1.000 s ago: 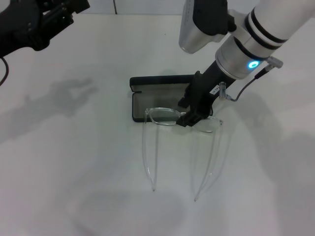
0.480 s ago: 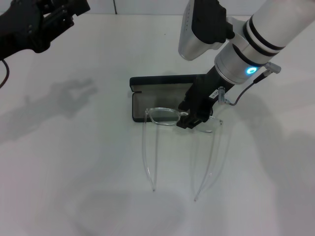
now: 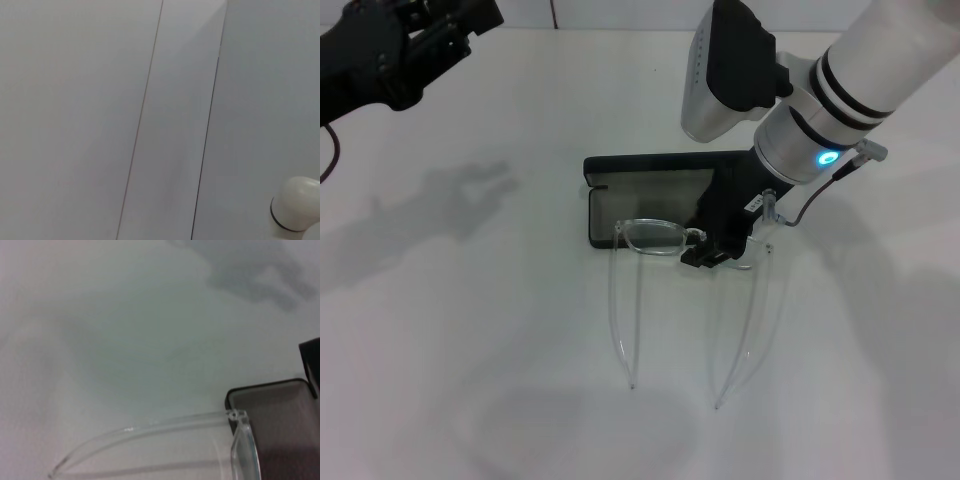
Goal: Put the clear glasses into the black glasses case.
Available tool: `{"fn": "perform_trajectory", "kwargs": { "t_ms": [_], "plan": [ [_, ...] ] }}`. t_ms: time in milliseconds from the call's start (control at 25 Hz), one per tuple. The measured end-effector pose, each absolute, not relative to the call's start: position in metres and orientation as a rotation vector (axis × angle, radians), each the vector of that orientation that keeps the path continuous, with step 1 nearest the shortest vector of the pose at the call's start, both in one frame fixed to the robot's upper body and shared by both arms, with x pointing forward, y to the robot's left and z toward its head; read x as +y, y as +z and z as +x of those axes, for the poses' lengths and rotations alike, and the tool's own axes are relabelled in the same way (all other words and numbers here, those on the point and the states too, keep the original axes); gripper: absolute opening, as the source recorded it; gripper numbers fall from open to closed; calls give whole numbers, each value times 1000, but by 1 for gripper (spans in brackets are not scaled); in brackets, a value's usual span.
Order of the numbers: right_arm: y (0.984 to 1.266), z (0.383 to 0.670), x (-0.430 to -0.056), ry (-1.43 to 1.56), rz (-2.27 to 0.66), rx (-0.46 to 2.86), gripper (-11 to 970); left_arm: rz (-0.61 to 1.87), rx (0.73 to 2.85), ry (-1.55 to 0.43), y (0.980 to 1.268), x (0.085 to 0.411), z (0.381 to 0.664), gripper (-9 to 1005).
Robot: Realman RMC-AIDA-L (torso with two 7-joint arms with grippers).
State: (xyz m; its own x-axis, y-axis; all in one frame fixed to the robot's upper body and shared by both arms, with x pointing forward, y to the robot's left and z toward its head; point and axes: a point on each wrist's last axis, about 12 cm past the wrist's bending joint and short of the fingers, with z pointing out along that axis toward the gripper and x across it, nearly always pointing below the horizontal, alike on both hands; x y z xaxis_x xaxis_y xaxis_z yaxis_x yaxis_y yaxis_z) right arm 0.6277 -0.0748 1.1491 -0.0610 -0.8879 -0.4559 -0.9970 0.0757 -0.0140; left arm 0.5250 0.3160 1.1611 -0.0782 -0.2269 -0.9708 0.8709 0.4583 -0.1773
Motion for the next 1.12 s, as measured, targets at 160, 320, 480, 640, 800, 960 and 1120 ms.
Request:
{"fn": "perform_trajectory", "kwargs": {
  "t_ms": [160,320,480,640,800,960,1120],
  "plan": [
    [1149,627,-73,452,-1868,2011,355,629,1349,-1016,1160,316,524,252],
    [1148,626,-74,455,-1867,2014,304,628,1349,-1016,1160,316,524,252],
    [1148,625,-74,473,-1865,2013,249,628,1350,-1015,1160,316,524,252],
    [1146,624,-75,480,-1849,2015,152,627,1350,-1015,1160,316,524,252],
    [1145,624,-75,486,-1838,2016,89,622,1352,-1017,1158,316,523,252],
    [1143,624,-76,480,-1836,2017,73,616,1354,-1017,1156,317,522,252],
    [1140,623,-76,492,-1824,2019,71,613,1352,-1016,1155,317,522,252]
  ]
}}
